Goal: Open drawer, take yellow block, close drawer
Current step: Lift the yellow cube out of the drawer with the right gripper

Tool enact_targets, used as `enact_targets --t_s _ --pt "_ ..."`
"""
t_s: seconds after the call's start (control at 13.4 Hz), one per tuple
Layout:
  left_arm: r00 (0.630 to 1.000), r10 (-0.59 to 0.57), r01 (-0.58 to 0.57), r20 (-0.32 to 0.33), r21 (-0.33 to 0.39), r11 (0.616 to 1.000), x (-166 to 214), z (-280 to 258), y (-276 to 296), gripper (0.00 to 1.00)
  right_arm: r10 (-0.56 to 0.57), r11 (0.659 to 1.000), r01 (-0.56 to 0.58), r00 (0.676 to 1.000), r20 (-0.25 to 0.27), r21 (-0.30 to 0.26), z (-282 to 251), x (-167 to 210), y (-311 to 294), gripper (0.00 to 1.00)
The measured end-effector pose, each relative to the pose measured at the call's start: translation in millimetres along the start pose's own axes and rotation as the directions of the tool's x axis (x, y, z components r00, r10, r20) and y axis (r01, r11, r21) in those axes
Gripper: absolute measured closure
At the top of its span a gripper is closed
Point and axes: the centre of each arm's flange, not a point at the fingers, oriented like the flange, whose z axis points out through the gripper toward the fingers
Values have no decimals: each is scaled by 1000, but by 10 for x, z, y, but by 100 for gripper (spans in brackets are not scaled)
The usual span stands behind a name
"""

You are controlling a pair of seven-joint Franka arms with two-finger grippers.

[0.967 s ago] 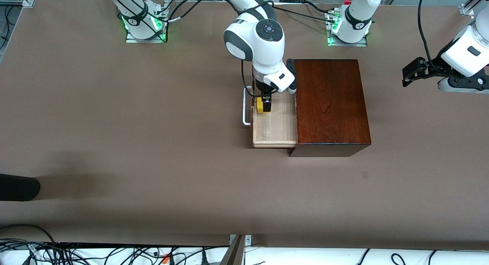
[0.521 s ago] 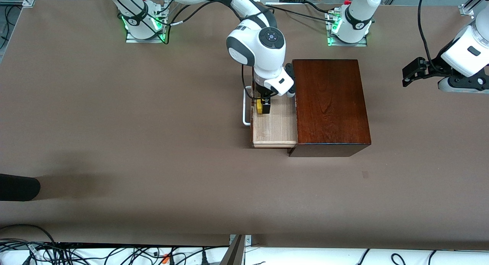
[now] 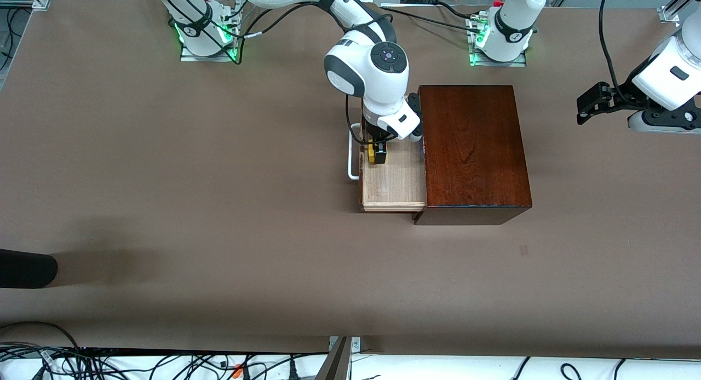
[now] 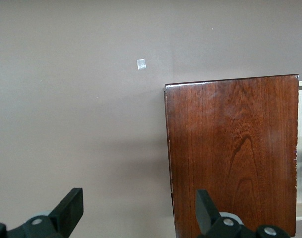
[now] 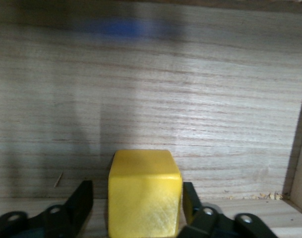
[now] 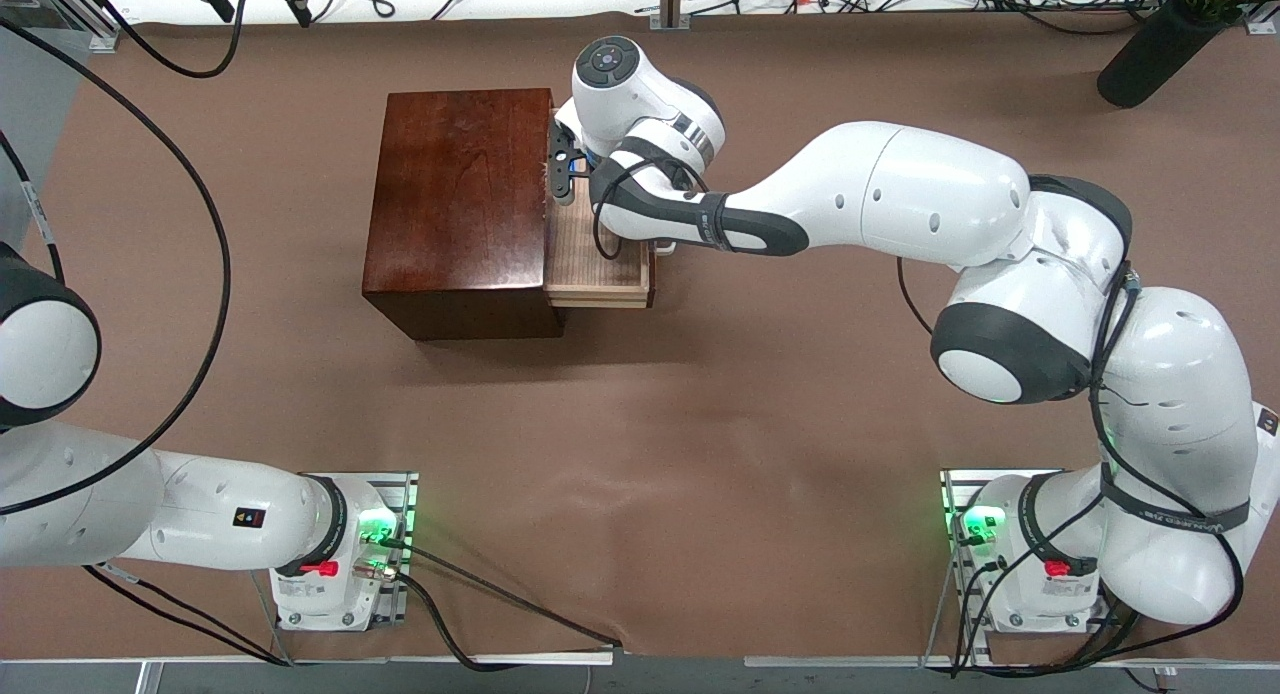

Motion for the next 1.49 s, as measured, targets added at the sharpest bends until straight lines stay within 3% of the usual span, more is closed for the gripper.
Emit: enact_targets --t_s 0.15,0.52,0.82,1.12,1.34,1.49 --pt "1000 0 0 0 0 1000 0 0 0 0 15 1000 -15 1000 -4 -5 -30 1 20 45" --pt "1000 0 0 0 0 1000 0 0 0 0 66 998 -66 998 -8 -8 -206 -55 153 45" --pt "1000 0 0 0 0 1000 0 0 1 0 152 988 -152 988 4 30 -912 -258 362 45" --pt "1000 1 -1 0 0 1000 0 0 3 0 293 955 -294 956 26 48 -1624 -1107 896 45" --pt "1000 1 -1 0 0 1000 0 -1 4 0 418 903 -425 903 97 62 -2001 -2030 1278 45" --pt "1000 1 -1 0 0 1000 0 -1 3 0 491 865 -499 863 116 55 -2146 -2506 1400 45"
